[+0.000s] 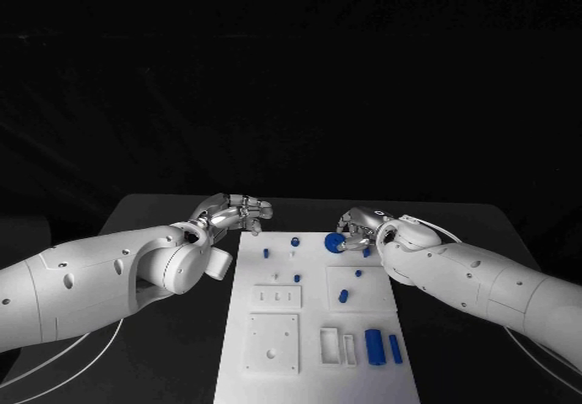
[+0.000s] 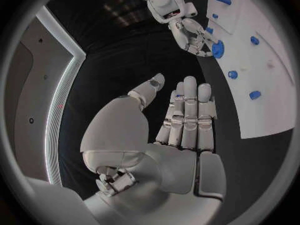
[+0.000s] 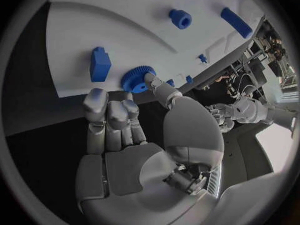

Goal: Assemble the parts on the task board

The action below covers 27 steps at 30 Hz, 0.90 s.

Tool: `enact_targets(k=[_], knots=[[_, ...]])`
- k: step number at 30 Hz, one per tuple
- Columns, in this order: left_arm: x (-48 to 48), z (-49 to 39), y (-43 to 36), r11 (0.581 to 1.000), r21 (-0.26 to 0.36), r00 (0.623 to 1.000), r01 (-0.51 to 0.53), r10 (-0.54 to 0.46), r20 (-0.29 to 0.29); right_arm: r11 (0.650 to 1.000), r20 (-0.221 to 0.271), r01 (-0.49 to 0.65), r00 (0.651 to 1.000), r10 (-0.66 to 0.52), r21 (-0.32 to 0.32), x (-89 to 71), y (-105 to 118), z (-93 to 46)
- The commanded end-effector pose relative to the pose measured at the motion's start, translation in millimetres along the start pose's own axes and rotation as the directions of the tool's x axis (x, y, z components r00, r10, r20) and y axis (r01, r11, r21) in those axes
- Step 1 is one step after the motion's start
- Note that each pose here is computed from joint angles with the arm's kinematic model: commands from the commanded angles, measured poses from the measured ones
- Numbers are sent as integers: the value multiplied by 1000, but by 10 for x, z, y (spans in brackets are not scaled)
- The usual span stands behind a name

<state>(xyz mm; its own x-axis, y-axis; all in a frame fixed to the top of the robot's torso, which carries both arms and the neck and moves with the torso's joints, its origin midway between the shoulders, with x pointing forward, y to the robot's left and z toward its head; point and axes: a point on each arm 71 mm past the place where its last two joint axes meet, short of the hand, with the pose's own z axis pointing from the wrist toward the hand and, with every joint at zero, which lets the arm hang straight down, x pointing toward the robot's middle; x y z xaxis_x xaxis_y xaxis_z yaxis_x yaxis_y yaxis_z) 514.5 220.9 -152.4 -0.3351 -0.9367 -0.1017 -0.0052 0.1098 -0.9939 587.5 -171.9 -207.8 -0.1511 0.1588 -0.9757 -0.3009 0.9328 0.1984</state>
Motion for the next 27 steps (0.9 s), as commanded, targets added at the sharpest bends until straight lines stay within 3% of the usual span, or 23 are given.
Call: enact_targets(k=[1,8,13,23,27], knots=[[26,8,-13,1000,9,1000,5,-4,-16,992,-4,117,993,-118,-39,93,52,-23],[26,8,-13,1000,9,1000,5,-5,-17,979,59,197,979,-193,-60,71,112,-36],[23,7,-12,1000,7,1000,5,-4,-16,978,64,199,979,-195,-59,72,124,-40],[26,8,-11,1000,6,1000,5,-5,-17,980,23,182,983,-181,-76,105,145,-39],[25,8,-10,1000,5,1000,5,-5,-17,984,-27,162,986,-164,-74,138,129,-35]])
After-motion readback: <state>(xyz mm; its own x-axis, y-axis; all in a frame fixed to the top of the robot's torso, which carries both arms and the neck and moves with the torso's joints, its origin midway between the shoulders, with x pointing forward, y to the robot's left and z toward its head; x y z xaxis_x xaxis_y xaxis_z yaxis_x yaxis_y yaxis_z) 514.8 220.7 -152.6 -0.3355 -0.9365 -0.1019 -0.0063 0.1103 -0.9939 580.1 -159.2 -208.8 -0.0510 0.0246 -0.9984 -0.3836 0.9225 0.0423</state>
